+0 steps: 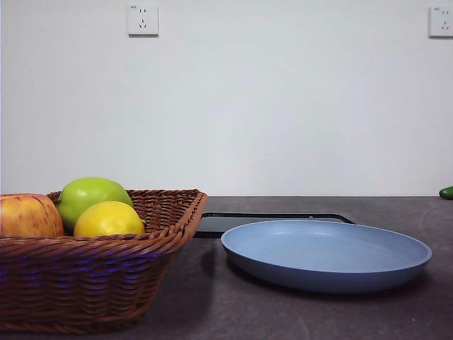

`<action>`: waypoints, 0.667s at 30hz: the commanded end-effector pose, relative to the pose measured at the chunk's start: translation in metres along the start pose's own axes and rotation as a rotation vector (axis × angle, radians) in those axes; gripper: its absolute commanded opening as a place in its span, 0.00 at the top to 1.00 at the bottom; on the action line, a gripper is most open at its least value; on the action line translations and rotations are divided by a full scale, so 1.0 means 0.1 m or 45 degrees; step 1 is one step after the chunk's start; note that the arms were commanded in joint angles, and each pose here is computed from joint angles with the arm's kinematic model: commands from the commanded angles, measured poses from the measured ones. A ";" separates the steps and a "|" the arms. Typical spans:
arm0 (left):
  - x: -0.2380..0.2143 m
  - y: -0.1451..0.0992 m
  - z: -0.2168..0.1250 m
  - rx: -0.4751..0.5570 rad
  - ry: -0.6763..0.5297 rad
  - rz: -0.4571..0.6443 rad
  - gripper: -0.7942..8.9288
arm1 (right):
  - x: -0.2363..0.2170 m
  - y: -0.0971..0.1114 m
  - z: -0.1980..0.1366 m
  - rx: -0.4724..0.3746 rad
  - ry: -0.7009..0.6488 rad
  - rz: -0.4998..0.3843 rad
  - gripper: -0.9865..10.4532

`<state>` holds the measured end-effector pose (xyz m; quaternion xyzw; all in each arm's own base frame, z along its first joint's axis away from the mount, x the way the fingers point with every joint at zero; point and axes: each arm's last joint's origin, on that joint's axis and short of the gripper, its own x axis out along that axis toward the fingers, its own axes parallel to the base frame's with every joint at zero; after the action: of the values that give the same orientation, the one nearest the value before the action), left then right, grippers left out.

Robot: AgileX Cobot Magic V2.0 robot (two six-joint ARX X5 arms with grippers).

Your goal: Take the lemon from the basket,put the lemon in the plate,hand out the plate

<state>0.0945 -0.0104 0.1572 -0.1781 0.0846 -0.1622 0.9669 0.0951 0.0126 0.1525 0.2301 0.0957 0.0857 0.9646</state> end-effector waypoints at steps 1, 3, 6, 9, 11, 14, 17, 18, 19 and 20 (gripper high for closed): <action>-0.01 -0.02 0.04 -0.087 -0.017 -0.002 0.91 | -0.03 0.03 0.03 0.080 0.042 0.041 0.91; -0.04 -0.04 0.10 -0.097 -0.010 0.026 0.91 | -0.06 0.06 0.07 0.088 0.079 0.021 0.91; -0.11 -0.11 0.24 -0.110 0.022 0.081 0.91 | -0.13 0.12 0.18 0.081 0.153 -0.020 0.91; -0.15 -0.19 0.42 -0.116 0.050 0.096 0.91 | -0.18 0.20 0.31 0.043 0.195 -0.037 0.91; -0.15 -0.24 0.55 -0.123 0.071 0.103 0.91 | -0.20 0.26 0.43 0.042 0.198 -0.036 0.91; -0.12 -0.31 0.77 -0.098 0.118 0.092 0.91 | -0.21 0.36 0.63 0.014 0.193 -0.031 0.91; -0.06 -0.38 0.99 -0.026 0.175 0.041 0.91 | -0.19 0.46 0.82 -0.026 0.194 -0.027 0.91; -0.03 -0.40 1.06 -0.014 0.199 0.021 0.91 | -0.18 0.49 0.89 -0.039 0.199 -0.028 0.91; -0.01 -0.43 1.13 -0.004 0.224 -0.002 0.91 | -0.17 0.52 0.95 -0.052 0.211 -0.033 0.91; 0.01 -0.44 1.19 -0.004 0.244 -0.019 0.91 | -0.15 0.54 1.00 -0.066 0.227 -0.038 0.91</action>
<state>0.1077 -0.0121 0.2771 -0.1850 0.1809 -0.1743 0.9501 0.0954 0.0139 0.2607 0.2114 0.1875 0.0881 0.9552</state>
